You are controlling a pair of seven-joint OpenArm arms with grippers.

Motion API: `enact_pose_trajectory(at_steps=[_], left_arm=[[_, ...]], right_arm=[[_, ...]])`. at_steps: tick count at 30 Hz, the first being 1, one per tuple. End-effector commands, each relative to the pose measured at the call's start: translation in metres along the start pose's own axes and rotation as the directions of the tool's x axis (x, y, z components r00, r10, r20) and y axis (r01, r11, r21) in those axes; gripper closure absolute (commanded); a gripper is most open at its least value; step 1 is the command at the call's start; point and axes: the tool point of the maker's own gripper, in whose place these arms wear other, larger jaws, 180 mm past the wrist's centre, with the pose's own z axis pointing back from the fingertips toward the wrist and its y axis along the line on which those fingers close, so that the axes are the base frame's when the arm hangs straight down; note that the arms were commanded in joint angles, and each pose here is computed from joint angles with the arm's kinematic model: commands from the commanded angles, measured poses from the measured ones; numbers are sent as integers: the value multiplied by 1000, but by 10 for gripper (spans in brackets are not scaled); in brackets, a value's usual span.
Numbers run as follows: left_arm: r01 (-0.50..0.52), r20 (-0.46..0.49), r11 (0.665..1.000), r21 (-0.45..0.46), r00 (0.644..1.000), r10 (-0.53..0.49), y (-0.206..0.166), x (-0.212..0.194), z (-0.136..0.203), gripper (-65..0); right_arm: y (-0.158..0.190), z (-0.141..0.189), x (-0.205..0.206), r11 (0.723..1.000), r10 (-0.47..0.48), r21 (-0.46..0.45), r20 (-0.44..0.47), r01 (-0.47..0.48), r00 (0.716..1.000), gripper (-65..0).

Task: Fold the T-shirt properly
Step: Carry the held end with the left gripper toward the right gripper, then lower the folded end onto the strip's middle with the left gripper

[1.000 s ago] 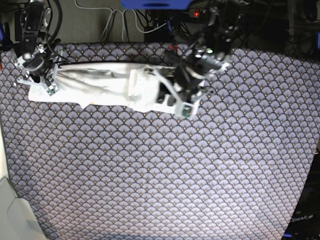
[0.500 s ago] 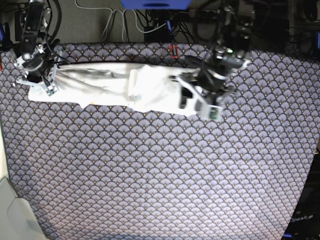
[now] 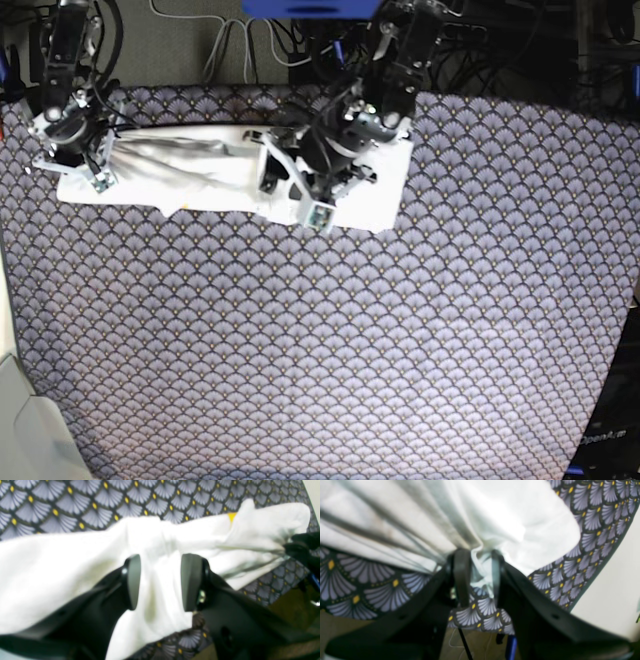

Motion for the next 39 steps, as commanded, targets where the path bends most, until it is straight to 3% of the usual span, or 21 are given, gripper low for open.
enact_pose_trajectory(at_steps=[1,21,24,28,39], left_arm=[[-2,54,1000,-19,999,3,-7,16,1,-258],[-31,-15,999,-29,999,30,-11,1,-22,-253],[-29,-18,999,-27,999,28,-10,1,-22,-182],[-29,-19,999,-27,999,28,-10,1,-22,0],[-25,-4,999,-41,1000,25,-16,6,-21,-5]], right_arm=[[-8,3,0,1000,8,-24,-3,-8,1000,-168],[-8,3,1,1000,8,-25,-1,-8,1000,-167],[-8,3,1,1000,8,-25,-1,-8,1000,-166],[-9,3,2,1000,8,-27,2,-7,1000,-166],[-9,3,3,1000,6,-27,3,-6,1000,-166]])
